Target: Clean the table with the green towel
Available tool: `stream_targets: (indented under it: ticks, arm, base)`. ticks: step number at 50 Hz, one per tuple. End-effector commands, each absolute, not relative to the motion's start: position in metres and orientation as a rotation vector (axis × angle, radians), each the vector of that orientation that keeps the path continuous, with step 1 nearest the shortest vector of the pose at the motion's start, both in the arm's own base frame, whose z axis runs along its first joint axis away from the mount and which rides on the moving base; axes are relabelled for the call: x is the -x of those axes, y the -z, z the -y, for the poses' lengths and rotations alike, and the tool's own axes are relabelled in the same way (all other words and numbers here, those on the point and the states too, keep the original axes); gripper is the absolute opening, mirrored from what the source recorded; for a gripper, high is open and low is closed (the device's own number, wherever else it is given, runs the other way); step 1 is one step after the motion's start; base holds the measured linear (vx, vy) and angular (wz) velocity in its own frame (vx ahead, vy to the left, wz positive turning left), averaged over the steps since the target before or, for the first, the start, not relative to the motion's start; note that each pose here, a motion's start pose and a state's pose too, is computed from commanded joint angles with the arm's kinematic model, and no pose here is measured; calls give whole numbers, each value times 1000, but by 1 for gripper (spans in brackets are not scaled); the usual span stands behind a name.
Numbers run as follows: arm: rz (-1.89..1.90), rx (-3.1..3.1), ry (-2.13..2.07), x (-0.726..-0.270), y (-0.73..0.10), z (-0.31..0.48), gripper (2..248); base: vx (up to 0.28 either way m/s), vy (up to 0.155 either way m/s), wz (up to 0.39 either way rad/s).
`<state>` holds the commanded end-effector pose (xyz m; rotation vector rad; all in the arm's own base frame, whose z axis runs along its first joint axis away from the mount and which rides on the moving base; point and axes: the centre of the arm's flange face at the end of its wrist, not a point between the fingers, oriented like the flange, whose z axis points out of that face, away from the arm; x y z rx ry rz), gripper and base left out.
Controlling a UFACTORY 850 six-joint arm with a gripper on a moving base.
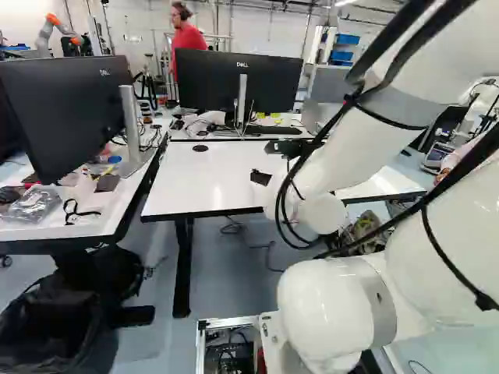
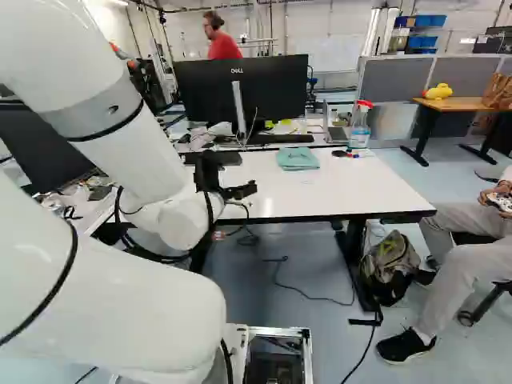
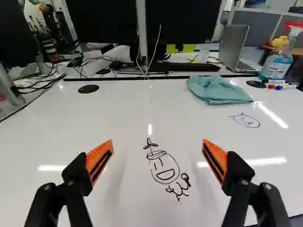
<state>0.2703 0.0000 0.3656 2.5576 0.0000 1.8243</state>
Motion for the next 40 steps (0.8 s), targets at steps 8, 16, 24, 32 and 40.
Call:
stream_targets:
  ticks: [8, 16, 24, 32, 40]
  arm:
    - [0, -2558, -1824, -270, -366, 0, 247]
    - [13, -2554, -1819, -274, -366, 3, 247]
    - [45, -2531, -1826, -284, -372, 10, 247]
    - [78, -2501, -1838, -295, -381, 18, 247]
    - [107, -2471, -1852, -307, -389, 27, 247]
  base:
    - [0, 0, 0]
    - [0, 0, 0]
    - [0, 0, 0]
    - [0, 0, 0]
    - [0, 0, 0]
